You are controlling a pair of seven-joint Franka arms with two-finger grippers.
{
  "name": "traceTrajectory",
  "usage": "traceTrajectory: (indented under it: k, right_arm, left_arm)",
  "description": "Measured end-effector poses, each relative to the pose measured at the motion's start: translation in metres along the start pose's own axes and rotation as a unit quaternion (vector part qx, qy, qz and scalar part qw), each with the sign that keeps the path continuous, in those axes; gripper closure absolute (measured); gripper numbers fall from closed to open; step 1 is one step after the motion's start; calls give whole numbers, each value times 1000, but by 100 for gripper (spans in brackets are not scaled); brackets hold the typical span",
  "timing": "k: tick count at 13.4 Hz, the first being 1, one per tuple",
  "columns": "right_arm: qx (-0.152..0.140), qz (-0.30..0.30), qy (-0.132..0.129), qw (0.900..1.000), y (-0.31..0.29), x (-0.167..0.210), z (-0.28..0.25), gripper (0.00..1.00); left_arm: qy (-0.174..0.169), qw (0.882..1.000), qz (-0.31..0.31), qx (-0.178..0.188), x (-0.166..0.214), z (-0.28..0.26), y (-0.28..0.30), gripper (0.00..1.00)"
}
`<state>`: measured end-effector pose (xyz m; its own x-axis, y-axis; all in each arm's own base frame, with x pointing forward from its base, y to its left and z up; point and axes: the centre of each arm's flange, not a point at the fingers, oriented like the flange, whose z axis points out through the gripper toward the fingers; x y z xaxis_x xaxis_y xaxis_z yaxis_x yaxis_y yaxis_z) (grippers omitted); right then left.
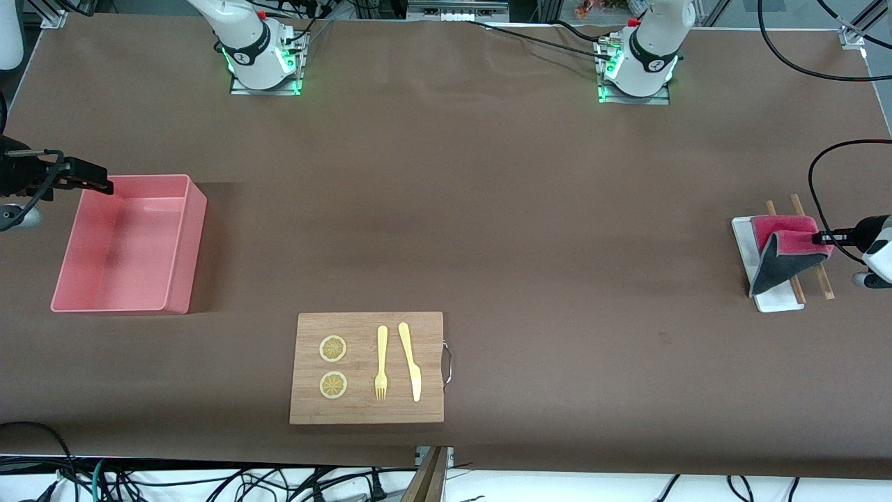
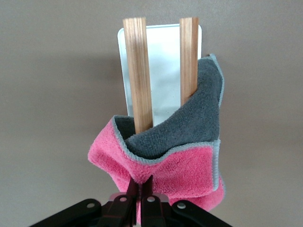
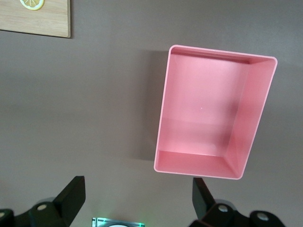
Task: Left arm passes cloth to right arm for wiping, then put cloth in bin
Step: 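Lift the cloth with the left gripper while the right gripper approaches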
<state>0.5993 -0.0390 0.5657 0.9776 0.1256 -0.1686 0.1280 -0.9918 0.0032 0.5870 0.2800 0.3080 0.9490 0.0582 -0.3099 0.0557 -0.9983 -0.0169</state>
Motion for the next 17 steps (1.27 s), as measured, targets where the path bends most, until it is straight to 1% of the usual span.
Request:
traceTrajectory:
  k: [3, 6, 9, 11, 13, 15, 17]
  right_arm:
    - [0, 0, 0, 1000, 0, 0, 0, 0]
    - [8, -1, 0, 1000, -2, 1, 2, 0]
    - [27, 5, -2, 1000, -7, 8, 10, 0]
    - [43, 32, 0, 999, -21, 19, 18, 0]
    - [56, 65, 4, 996, -45, 32, 26, 0]
    - [76, 100, 11, 992, -72, 46, 35, 0]
    - [97, 137, 18, 986, -96, 59, 42, 0]
  left_arm:
    - [1, 1000, -1, 1, -4, -19, 0, 96]
    - [-8, 1000, 8, -4, -18, -74, 16, 96]
    - [-2, 999, 34, -11, -21, -123, 51, 96]
    - [5, 998, 54, -37, -17, -136, 82, 96]
    - [8, 996, 57, -69, -11, -143, 125, 96]
    - [7, 994, 33, -106, -7, -150, 179, 96]
    - [-4, 990, -9, -140, -7, -159, 242, 96]
